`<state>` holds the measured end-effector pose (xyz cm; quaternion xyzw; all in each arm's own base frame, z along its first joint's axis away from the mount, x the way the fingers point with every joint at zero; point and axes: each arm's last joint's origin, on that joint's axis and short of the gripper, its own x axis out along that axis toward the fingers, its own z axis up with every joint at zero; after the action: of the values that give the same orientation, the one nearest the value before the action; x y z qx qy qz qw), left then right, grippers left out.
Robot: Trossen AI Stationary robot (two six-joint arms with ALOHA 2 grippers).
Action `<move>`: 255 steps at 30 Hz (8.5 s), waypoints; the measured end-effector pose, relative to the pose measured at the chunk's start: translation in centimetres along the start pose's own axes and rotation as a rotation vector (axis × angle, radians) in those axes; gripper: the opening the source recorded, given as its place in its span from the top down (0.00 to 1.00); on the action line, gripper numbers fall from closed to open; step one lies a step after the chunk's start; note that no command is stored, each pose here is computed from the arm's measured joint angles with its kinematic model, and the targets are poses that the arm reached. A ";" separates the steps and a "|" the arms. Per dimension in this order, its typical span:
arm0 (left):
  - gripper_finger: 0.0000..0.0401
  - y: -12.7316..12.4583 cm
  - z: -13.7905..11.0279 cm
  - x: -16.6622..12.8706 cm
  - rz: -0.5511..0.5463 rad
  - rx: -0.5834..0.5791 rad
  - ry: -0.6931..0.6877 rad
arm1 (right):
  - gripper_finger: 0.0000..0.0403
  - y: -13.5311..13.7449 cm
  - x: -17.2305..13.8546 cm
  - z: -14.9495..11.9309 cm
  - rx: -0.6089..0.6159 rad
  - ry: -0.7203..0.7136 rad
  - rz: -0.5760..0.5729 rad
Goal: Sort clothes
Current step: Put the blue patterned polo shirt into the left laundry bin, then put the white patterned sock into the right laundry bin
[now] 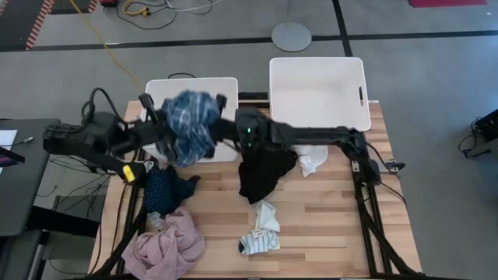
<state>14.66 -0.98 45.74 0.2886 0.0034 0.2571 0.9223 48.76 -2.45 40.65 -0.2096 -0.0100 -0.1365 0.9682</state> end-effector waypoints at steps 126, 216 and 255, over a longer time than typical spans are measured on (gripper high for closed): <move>0.79 3.7 -14.1 4.9 -0.089 -0.172 1.060 | 0.92 -7.7 0.2 -8.7 0.259 0.424 0.201; 0.31 -12.3 -3.9 -2.7 -1.085 -0.371 0.510 | 0.25 17.4 -17.8 -0.5 0.175 1.077 0.838; 0.31 -36.6 -8.5 0.0 -0.947 -0.175 0.505 | 0.25 25.0 -26.0 0.4 -0.051 0.923 0.569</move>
<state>30.65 -22.13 19.14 0.1071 0.3330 -0.1258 0.9283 30.41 26.34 28.93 -0.1458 0.4767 0.0529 0.8653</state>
